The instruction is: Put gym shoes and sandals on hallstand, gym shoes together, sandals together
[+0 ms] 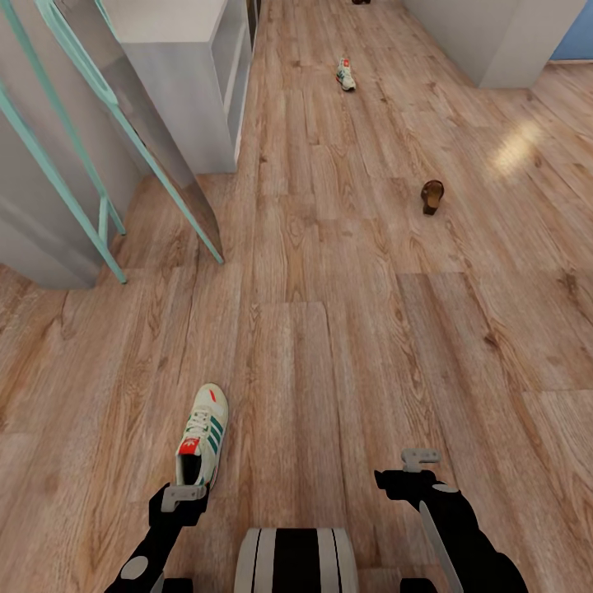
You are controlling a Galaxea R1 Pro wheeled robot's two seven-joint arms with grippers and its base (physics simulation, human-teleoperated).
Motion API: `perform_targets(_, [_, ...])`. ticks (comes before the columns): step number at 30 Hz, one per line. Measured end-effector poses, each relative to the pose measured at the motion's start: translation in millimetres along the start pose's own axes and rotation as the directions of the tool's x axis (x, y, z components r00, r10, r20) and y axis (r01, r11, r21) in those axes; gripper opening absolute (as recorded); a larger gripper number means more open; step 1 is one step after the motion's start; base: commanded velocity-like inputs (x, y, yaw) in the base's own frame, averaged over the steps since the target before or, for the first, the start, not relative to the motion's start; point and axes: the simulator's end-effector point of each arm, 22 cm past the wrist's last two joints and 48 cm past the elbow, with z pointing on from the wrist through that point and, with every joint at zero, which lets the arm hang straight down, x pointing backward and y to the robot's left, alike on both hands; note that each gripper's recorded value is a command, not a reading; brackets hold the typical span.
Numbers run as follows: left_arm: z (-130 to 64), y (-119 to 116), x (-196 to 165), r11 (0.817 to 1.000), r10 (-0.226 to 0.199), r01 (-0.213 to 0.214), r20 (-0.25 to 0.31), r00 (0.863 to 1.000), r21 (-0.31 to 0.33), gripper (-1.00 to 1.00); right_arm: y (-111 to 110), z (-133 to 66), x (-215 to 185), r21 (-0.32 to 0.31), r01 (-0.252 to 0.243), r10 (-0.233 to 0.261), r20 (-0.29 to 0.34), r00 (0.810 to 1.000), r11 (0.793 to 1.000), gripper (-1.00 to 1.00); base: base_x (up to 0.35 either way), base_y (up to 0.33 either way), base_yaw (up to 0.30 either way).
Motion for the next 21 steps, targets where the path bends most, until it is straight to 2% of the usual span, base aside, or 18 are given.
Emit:
perform_targets(17, [-0.1, 0.2, 0.1, 1.000, -0.001, 0.001, 0.000, 1.000, 0.000, 1.00, 0.0, 0.0, 0.0, 0.000, 0.000, 0.000, 0.000, 1.000, 1.000, 1.00, 0.027, 0.000, 0.000])
perform_targets(18, [-0.1, 0.3, 0.1, 1.000, -0.001, 0.001, 0.000, 1.000, -0.001, -1.00, 0.0, 0.0, 0.0, 0.000, 0.000, 0.000, 0.000, 1.000, 1.000, 1.00, 0.004, 0.000, 0.000])
perform_targets(21, [-0.1, 0.5, 0.1, 1.000, -0.002, 0.002, 0.000, 1.000, -0.001, -1.00, 0.0, 0.0, 0.0, 0.000, 0.000, 0.000, 0.000, 1.000, 1.000, 1.00, 0.002, 0.000, 0.000])
